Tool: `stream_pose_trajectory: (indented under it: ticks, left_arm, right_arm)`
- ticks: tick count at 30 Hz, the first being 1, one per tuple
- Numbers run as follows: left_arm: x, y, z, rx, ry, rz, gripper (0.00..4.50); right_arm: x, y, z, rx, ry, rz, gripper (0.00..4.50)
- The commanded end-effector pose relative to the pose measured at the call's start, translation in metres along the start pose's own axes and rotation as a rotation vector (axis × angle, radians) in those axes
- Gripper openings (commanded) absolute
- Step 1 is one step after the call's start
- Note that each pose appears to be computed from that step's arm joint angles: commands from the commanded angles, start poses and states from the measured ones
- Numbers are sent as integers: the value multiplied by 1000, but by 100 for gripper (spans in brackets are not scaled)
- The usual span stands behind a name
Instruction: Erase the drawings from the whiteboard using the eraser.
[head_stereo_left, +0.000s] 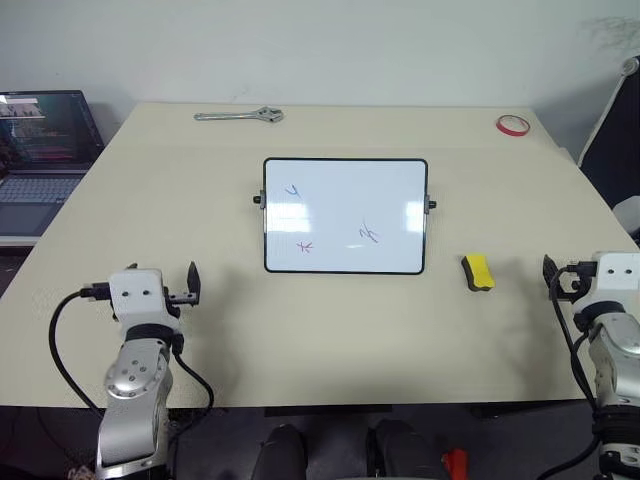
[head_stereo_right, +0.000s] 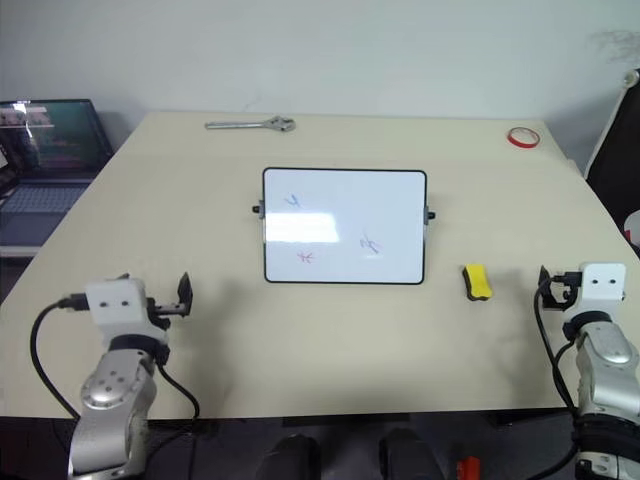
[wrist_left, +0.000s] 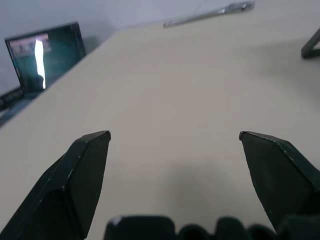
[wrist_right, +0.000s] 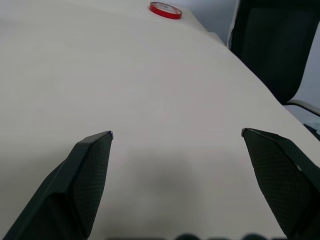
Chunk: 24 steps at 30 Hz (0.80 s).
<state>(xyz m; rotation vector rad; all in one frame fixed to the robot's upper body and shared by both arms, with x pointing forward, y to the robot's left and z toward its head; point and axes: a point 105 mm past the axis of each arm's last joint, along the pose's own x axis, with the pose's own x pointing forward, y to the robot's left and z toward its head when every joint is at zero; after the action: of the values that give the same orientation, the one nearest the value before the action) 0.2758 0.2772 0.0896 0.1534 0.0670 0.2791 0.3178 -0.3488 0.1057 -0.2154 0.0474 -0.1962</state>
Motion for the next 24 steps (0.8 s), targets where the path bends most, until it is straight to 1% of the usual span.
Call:
stream_pose_trajectory:
  ticks: [1, 4, 7, 10, 12, 13, 15, 17, 19, 21, 23, 24]
  left_arm:
    - [2, 3, 9, -38, -22, 30, 450]
    - [2, 13, 24, -26, -76, 67, 450]
    - [5, 14, 39, 5, -122, 23, 450]
    - [11, 13, 63, 45, -198, -31, 450]
    - [15, 7, 80, 54, -245, -70, 450]
    - [17, 5, 91, 62, -278, -109, 450]
    - [19, -10, 113, 62, -340, -233, 450]
    - [21, -24, 133, 47, -378, -329, 450]
    - [21, -49, 155, -43, -407, -497, 450]
    - [17, -84, 167, -35, -411, -733, 450]
    - [9, -110, 173, 11, -400, -921, 450]
    - [7, -115, 174, 30, -394, -982, 450]
  right_arm:
    - [0, -6, 15, 27, -48, -30, 447]
    - [0, 1, 16, 32, -51, -18, 447]
    - [-1, 14, 30, 10, -92, 41, 447]
    - [-5, 19, 40, 23, -123, 51, 447]
    - [-6, 18, 43, 33, -128, 46, 447]
    - [-9, 24, 46, 38, -138, 56, 447]
    - [-14, 38, 54, 50, -157, 103, 447]
    - [-20, 49, 61, 69, -149, 150, 447]
    - [-32, 71, 71, 76, -134, 273, 447]
    - [-42, 84, 76, 78, -96, 329, 447]
    - [-48, 86, 76, 85, -52, 320, 447]
    - [-50, 90, 78, 90, -39, 316, 447]
